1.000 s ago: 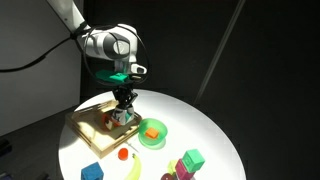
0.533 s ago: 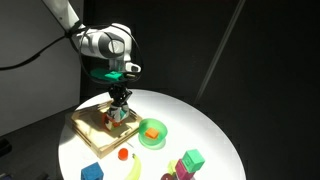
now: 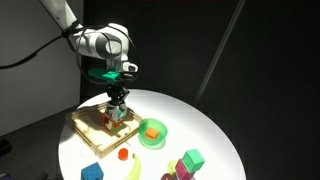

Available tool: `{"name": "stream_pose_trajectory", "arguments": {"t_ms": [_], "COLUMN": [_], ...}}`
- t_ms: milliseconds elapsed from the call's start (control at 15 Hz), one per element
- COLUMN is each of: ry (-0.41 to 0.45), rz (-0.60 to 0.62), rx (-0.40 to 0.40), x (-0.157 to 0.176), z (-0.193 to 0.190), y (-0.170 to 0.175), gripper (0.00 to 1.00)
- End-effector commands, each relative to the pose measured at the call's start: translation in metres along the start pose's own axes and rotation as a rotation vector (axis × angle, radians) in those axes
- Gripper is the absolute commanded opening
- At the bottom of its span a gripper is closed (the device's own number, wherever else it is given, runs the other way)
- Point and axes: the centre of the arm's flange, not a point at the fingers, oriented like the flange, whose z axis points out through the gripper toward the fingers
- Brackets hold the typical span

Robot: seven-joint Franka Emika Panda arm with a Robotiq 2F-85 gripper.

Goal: Move the orange and white blocks onto the tray

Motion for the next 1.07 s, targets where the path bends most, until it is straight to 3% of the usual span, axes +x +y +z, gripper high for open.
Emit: {"name": "stream_pose_trajectory", "arguments": {"t_ms": [0,1000], "ry": [0.022,0.026], "rz": [0.029,0.071], "rx": [0.034,0.045], "x": [-0.009,-0.0016], "z": [-0.0084,0.0007], "y": [-0.0059,-0.0031], "gripper": [0.06,0.06]}}
